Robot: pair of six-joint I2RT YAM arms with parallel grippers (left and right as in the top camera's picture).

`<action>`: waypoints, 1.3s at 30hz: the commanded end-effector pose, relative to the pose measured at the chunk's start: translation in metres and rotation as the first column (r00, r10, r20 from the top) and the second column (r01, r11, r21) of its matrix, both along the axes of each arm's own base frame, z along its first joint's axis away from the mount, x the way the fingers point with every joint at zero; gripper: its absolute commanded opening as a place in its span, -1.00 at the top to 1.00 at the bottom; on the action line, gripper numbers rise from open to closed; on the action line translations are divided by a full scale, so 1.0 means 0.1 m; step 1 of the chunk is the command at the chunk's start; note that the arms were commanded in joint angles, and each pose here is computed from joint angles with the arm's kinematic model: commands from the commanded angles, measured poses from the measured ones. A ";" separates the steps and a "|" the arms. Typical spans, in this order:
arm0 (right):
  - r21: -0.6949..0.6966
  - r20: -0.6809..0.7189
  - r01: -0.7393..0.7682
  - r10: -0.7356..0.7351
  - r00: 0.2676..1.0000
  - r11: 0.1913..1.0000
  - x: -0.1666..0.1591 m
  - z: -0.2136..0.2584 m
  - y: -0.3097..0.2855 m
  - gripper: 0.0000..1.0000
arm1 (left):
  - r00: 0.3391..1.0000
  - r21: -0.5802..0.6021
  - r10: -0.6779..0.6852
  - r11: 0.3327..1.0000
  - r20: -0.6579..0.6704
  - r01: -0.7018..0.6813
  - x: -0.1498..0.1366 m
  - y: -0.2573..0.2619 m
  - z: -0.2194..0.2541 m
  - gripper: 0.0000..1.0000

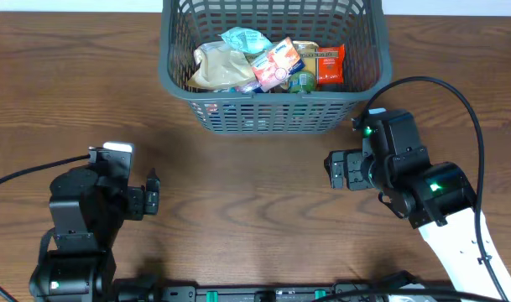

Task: Pack container

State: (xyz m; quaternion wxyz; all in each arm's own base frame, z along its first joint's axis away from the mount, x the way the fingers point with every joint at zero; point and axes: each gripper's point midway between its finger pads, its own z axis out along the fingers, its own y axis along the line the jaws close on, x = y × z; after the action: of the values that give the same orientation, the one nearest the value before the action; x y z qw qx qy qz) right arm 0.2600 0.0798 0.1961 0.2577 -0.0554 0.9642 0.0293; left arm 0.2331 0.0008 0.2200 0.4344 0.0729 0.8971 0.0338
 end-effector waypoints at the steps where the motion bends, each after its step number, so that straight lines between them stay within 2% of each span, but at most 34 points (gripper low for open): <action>1: -0.002 -0.001 0.008 -0.008 1.000 1.000 -0.01 -0.02 0.01 -0.98 | 1.000 0.002 0.016 1.000 0.002 -0.016 -0.01 0.03 0.00 -0.97; 7: -0.002 -0.001 0.008 -0.008 1.000 1.000 -0.01 -0.01 0.01 -0.98 | 1.000 0.002 0.016 1.000 0.002 -0.016 -0.01 0.03 0.00 -0.97; 11: -0.049 0.013 0.002 -0.001 1.000 0.999 -0.01 0.00 -0.09 -0.99 | 1.000 0.002 0.016 1.000 0.002 -0.016 -0.01 0.03 0.00 -0.97; 17: 0.043 0.218 0.074 -0.081 0.973 0.996 -0.02 0.13 -0.31 -0.98 | 1.000 0.002 0.016 1.000 0.002 -0.016 -0.01 0.03 0.00 -0.97; 22: 0.125 0.382 0.106 -0.147 0.913 0.986 -0.24 -0.02 -0.49 -0.99 | 1.000 0.002 0.016 1.000 0.002 -0.016 -0.01 0.03 0.00 -0.97; 27: 0.191 0.440 0.140 -0.212 0.873 0.971 -0.44 -0.26 -0.62 -0.98 | 1.000 0.002 0.016 1.000 0.002 -0.016 -0.01 0.03 0.00 -0.97; 31: 0.219 0.533 0.165 -0.260 0.805 0.962 -0.39 -0.25 -0.71 -0.98 | 1.000 0.002 0.016 1.000 0.002 -0.016 -0.01 0.03 0.00 -0.97; 39: 0.273 0.758 0.091 -0.273 0.592 0.958 -0.11 -0.10 -0.71 -0.99 | 1.000 0.002 0.016 1.000 0.002 -0.016 -0.01 0.03 0.00 -0.97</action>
State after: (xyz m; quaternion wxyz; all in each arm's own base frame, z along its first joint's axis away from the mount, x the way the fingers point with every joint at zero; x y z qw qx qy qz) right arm 0.2472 0.0090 0.2018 0.6582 0.0612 0.7468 0.0720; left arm 0.2328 0.0008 0.2191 0.4330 0.0729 0.8978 0.0337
